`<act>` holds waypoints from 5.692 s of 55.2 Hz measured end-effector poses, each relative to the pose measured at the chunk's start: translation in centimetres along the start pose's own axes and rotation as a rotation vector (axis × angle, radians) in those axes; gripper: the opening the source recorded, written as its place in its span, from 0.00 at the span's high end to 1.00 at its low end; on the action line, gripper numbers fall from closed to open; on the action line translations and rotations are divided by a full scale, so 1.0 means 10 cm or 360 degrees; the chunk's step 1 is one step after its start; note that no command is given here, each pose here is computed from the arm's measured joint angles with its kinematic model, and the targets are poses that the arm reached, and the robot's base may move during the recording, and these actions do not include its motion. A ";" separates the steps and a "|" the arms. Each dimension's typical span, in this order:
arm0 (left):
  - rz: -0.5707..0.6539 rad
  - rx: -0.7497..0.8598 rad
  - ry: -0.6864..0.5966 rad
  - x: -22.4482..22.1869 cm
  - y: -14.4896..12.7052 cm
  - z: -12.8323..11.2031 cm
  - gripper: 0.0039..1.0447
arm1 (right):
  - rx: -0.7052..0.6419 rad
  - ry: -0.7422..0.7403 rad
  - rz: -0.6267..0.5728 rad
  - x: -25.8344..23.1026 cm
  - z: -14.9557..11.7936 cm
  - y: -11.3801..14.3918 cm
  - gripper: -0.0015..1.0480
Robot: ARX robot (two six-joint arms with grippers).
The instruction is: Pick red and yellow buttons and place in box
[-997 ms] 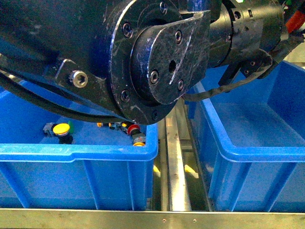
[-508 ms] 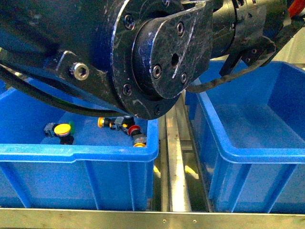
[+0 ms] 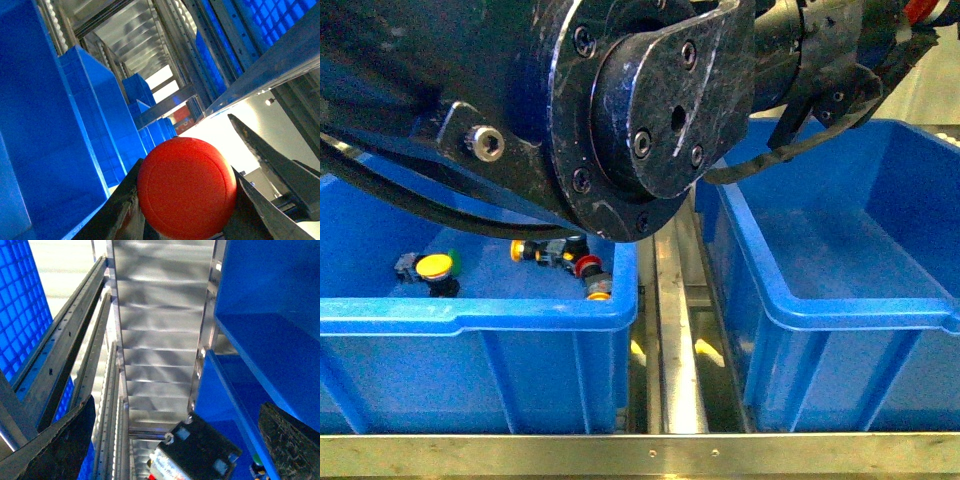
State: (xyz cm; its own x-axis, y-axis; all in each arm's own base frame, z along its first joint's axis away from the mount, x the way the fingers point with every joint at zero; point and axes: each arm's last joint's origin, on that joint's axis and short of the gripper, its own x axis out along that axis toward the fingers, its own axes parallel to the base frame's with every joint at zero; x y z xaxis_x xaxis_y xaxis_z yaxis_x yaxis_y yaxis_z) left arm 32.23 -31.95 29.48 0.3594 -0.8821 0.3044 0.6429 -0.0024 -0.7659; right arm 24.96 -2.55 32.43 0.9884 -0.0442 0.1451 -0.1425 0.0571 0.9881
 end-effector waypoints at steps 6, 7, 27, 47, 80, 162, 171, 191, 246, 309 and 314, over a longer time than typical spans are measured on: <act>0.0010 -0.0008 0.0009 0.04 0.06 -0.02 0.69 | 0.0002 0.0000 0.0004 0.01 0.00 0.01 0.06; 0.0011 -0.0009 0.0011 0.04 0.06 -0.03 0.69 | 0.0002 0.0000 0.0003 0.01 0.00 0.01 0.06; 0.0016 -0.0082 0.0048 0.18 0.20 -0.13 0.69 | 0.0001 -0.0034 -0.0017 0.03 0.07 -0.02 0.06; -0.0001 -0.0105 0.0082 0.32 0.22 -0.20 0.69 | -0.0018 -0.0052 -0.0037 0.05 0.14 -0.07 0.06; -0.0041 -0.0112 0.0151 0.42 0.17 -0.27 0.69 | -0.0006 0.0051 -0.0035 0.09 0.10 -0.09 0.30; 0.0846 0.0464 -0.0451 -2.38 -0.58 0.28 0.07 | -0.0289 -0.0144 -0.0154 0.19 0.24 -0.29 0.61; 0.1201 0.0695 -0.0646 -2.81 -0.84 0.06 0.15 | -0.0322 -0.0114 -0.0147 0.14 0.15 -0.26 0.61; 0.1924 0.1534 -0.0525 -3.67 -0.69 -0.73 0.76 | -0.0429 -0.0104 -0.0185 0.08 0.08 -0.29 0.61; 0.1943 0.1576 -0.0489 -4.00 -0.49 -0.73 0.77 | -0.0928 -0.0212 -0.0284 0.01 -0.45 -0.35 0.61; 0.1938 0.1580 -0.0481 -4.00 -0.49 -0.73 0.07 | -0.1208 -0.0457 -0.0430 0.14 0.50 -0.41 0.61; 0.1944 0.1580 -0.0485 -4.01 -0.49 -0.73 0.07 | -0.1286 -0.0463 -0.0456 0.36 0.62 -0.34 0.61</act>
State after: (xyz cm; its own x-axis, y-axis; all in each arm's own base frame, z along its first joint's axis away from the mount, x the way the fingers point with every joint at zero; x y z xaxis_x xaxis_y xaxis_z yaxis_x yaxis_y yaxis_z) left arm 9.75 -0.03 16.95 1.0000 -0.0034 0.0040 0.0035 1.0000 -0.0067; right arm 28.65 -9.06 29.86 0.9125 -0.4088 0.0146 0.2953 0.6829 0.6682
